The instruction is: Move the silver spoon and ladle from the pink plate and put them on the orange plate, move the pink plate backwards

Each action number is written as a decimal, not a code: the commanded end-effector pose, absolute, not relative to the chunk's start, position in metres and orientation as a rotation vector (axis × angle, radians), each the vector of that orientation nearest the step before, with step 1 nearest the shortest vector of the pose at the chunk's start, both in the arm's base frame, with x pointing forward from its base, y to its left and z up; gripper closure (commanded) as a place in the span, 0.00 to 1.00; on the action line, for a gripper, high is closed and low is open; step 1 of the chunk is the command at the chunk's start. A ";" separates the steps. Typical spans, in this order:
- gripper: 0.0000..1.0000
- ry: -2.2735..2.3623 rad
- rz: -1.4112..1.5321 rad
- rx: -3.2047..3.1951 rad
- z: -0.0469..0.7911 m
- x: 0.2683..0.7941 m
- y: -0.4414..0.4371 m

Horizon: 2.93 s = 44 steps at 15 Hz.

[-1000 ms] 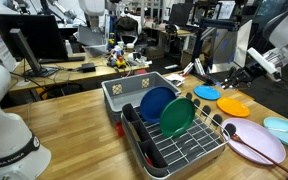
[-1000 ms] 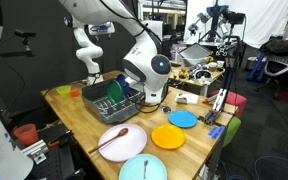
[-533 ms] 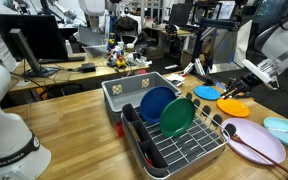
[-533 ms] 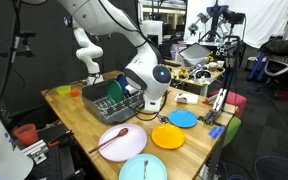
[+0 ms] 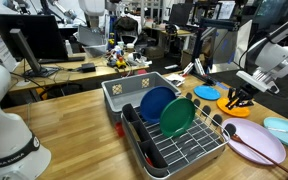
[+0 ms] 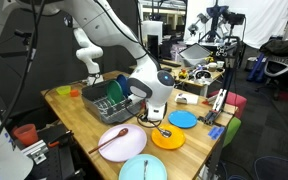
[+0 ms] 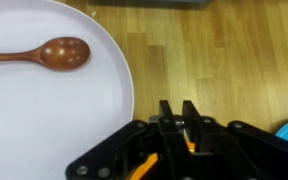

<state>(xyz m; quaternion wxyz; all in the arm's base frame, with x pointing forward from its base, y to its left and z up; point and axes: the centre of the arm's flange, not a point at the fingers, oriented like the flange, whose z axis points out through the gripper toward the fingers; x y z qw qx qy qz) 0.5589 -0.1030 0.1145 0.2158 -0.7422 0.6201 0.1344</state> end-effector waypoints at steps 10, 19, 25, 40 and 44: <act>0.88 1.701 0.483 -2.126 0.087 0.601 -0.092; 0.52 1.676 0.493 -2.134 0.093 0.600 -0.087; 0.52 1.676 0.494 -2.134 0.093 0.600 -0.086; 0.00 1.054 0.695 -2.821 0.132 0.500 -0.035; 0.00 0.782 0.920 -2.932 0.113 0.482 -0.024</act>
